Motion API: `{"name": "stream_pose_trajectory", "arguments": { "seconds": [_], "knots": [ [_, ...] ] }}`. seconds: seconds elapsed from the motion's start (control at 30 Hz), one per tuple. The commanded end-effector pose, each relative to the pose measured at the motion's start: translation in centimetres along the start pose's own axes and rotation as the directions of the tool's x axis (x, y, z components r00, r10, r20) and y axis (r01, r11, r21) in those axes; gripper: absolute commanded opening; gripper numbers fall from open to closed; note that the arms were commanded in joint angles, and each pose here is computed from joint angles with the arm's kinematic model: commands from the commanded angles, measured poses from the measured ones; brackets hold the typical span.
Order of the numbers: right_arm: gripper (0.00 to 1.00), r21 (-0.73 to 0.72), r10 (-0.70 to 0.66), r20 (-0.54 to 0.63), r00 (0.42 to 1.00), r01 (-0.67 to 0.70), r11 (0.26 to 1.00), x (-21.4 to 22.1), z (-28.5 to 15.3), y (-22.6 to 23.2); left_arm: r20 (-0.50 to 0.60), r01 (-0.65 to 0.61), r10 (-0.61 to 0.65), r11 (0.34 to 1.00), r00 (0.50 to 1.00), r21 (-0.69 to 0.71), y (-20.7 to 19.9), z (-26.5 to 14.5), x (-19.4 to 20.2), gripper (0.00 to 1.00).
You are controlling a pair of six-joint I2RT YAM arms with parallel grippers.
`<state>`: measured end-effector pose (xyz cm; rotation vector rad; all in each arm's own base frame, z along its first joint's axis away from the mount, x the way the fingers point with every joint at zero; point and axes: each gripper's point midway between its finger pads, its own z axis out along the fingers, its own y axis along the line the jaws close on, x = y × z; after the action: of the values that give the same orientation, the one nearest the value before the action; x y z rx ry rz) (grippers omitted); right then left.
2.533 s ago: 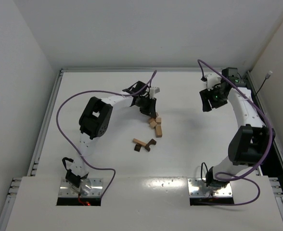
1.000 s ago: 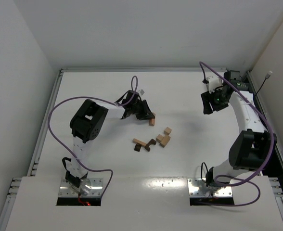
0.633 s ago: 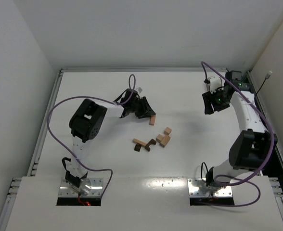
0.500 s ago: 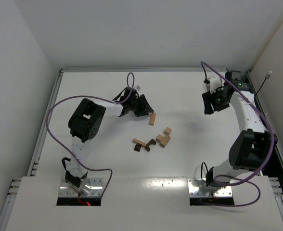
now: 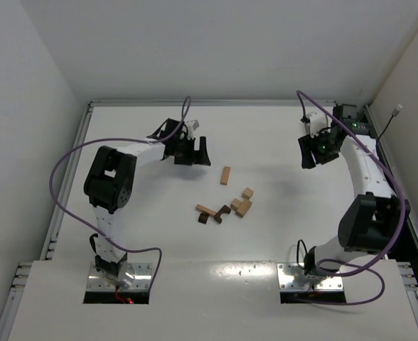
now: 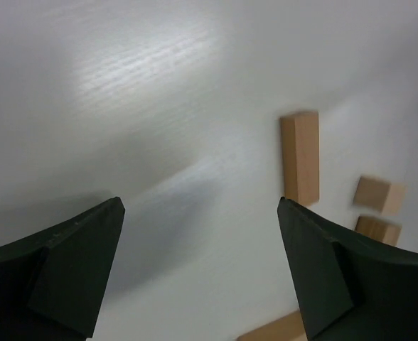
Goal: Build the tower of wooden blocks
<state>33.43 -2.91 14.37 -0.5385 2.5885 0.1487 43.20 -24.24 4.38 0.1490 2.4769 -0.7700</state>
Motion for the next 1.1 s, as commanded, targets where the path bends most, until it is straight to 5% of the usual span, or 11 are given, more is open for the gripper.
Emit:
{"name": "stream_pose_trajectory", "arguments": {
  "seconds": [0.0,0.1,0.23,0.4,0.67,0.8,1.07],
  "knots": [
    [0.53,0.001,-0.038,0.073,0.997,0.038,0.999,-1.3,-1.8,0.6,-0.115,-0.267,0.294,0.942,0.949,0.202,-3.1,-3.4,2.6,0.86],
    [0.53,0.002,-0.038,0.073,0.997,0.038,0.999,-1.3,-1.8,0.6,-0.158,-0.371,0.424,0.886,0.892,0.279,-5.4,-4.5,4.4,0.59],
    [0.53,0.006,-0.040,0.080,0.996,0.040,0.999,-1.4,-2.1,0.6,-0.222,-0.459,0.561,0.804,0.798,0.379,-7.5,-6.6,8.0,0.61],
    [0.53,-0.011,-0.040,0.091,0.995,0.041,0.999,-1.6,-2.1,0.9,-0.208,-0.655,0.770,0.627,0.603,0.422,-8.5,-8.7,10.0,0.44],
    [0.53,-0.023,-0.048,0.095,0.994,0.050,0.998,-1.8,-2.0,1.4,-0.145,-0.850,0.944,0.331,0.298,0.410,-9.6,-9.0,12.6,0.44],
    [0.52,-0.030,-0.052,0.083,0.995,0.055,0.998,-1.7,-1.9,1.3,-0.137,-0.866,0.961,0.275,0.239,0.418,-9.4,-9.0,13.3,0.46],
    [0.52,-0.036,-0.049,0.074,0.996,0.052,0.998,-1.5,-1.9,1.5,-0.152,-0.863,0.968,0.246,0.199,0.440,-8.8,-7.6,14.0,0.47]
  ]
}}
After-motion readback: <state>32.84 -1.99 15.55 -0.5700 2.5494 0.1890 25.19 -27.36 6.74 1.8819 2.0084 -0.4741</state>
